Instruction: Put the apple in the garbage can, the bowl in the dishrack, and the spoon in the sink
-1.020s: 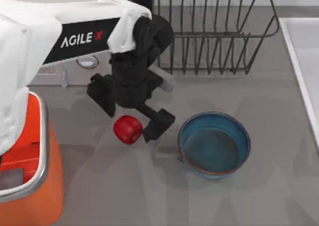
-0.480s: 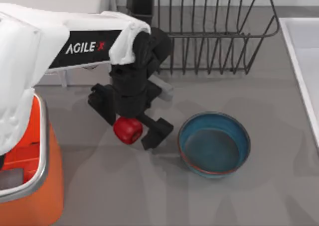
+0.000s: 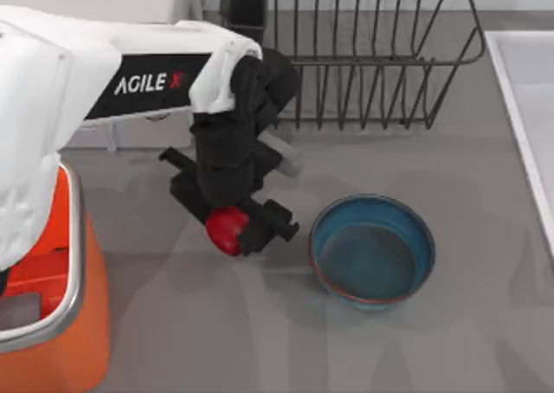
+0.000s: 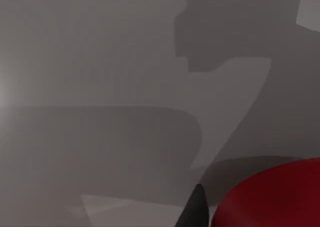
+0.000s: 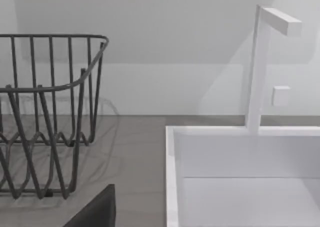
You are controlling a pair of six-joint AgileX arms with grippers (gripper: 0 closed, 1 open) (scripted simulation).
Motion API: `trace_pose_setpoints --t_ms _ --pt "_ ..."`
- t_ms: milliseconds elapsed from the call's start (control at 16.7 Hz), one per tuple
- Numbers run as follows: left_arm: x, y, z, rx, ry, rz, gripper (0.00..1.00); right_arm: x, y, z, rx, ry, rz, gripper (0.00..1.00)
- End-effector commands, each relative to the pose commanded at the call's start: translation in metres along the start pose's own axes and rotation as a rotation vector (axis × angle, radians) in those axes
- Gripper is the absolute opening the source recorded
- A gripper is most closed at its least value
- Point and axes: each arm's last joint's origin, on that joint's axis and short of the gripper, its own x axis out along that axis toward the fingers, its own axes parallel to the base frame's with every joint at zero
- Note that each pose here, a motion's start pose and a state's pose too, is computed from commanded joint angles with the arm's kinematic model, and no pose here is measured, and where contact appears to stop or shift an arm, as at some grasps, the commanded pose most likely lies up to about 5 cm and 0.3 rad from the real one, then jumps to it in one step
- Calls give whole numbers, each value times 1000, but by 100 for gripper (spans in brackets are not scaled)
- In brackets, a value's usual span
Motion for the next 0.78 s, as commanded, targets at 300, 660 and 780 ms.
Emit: trace_pose_setpoints --t_ms 300,660,780 --pt "0 0 0 0 0 0 0 0 0 0 0 0 0 100" --pt "0 0 0 0 0 0 0 0 0 0 0 0 0 100" --pt "-6 -2 0 -4 -12 -19 0 0 0 0 0 0 0 100"
